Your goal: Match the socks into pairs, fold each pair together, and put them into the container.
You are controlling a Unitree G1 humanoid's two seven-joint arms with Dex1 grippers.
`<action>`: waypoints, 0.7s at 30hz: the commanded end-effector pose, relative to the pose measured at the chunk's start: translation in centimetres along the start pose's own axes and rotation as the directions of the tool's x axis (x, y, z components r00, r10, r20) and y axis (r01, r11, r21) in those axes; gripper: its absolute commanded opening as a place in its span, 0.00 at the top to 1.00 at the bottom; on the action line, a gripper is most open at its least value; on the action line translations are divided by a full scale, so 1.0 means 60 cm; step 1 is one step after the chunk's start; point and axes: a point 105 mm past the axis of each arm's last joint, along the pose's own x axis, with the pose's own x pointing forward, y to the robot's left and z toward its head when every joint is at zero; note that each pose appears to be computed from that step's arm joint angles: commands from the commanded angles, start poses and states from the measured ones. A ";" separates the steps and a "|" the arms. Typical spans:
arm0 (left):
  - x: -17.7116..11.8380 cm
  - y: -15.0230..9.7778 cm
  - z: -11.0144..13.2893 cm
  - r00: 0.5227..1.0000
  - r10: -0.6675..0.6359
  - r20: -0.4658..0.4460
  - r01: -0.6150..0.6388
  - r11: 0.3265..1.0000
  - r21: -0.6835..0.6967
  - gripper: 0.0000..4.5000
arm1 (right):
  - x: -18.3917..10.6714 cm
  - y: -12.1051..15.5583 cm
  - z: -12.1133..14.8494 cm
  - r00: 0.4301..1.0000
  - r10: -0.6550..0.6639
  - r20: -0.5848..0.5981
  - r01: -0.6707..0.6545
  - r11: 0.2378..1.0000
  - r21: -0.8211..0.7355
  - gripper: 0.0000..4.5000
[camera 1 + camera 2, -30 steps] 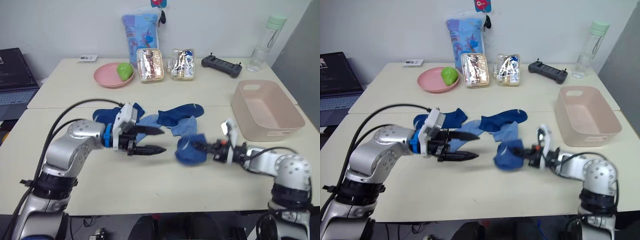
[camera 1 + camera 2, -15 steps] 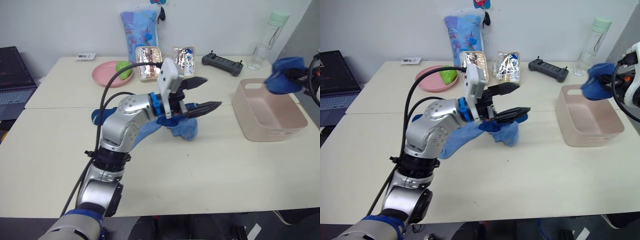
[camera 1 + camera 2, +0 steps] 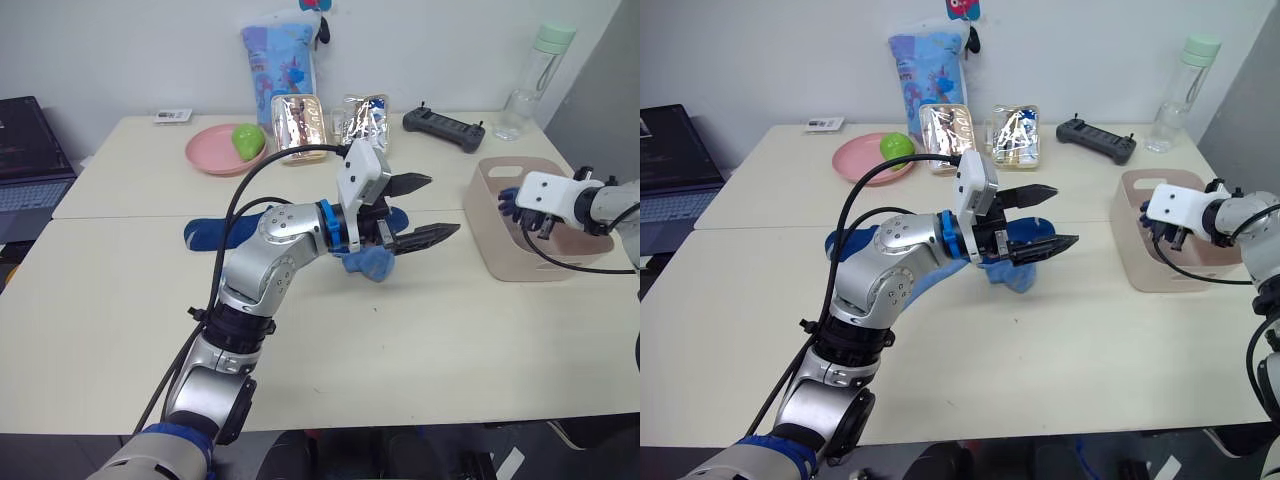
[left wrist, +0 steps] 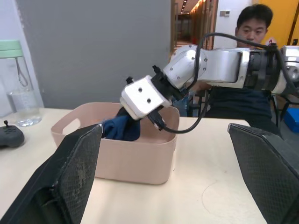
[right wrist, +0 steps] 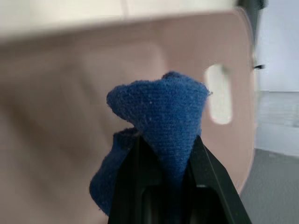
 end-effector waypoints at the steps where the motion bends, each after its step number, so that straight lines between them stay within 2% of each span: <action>1: 0.004 -0.012 0.018 1.000 -0.012 0.028 0.011 0.999 0.037 0.00 | -0.003 -0.008 -0.016 0.998 0.015 -0.063 -0.022 0.994 -0.103 0.97; 5: -0.002 -0.015 0.011 1.000 -0.009 0.010 0.008 0.999 0.039 0.00 | 0.001 0.005 -0.025 0.993 0.090 -0.078 -0.095 0.994 -0.059 0.97; 7: -0.005 -0.013 0.010 1.000 -0.001 0.005 0.001 0.999 0.041 0.00 | 0.003 0.015 -0.026 0.988 0.142 -0.062 -0.141 0.990 0.011 0.97; 9: -0.007 -0.011 0.008 1.000 0.005 -0.002 -0.005 0.999 0.045 0.00 | 0.004 0.012 -0.020 0.990 0.138 -0.023 -0.136 0.988 0.076 0.81; 12: -0.009 -0.011 0.006 1.000 0.004 -0.008 -0.004 0.999 0.050 0.00 | 0.001 0.009 -0.020 0.988 0.151 -0.030 -0.149 0.987 0.066 0.60; 17: -0.015 -0.009 0.002 1.000 -0.001 -0.022 0.002 0.999 0.053 0.00 | -0.012 0.006 -0.007 0.973 0.231 0.030 -0.233 0.963 0.139 0.21; 21: -0.021 0.000 -0.001 0.999 0.005 -0.033 -0.003 0.998 0.059 0.00 | -0.034 -0.012 0.009 0.955 0.281 0.092 -0.294 0.937 0.186 0.21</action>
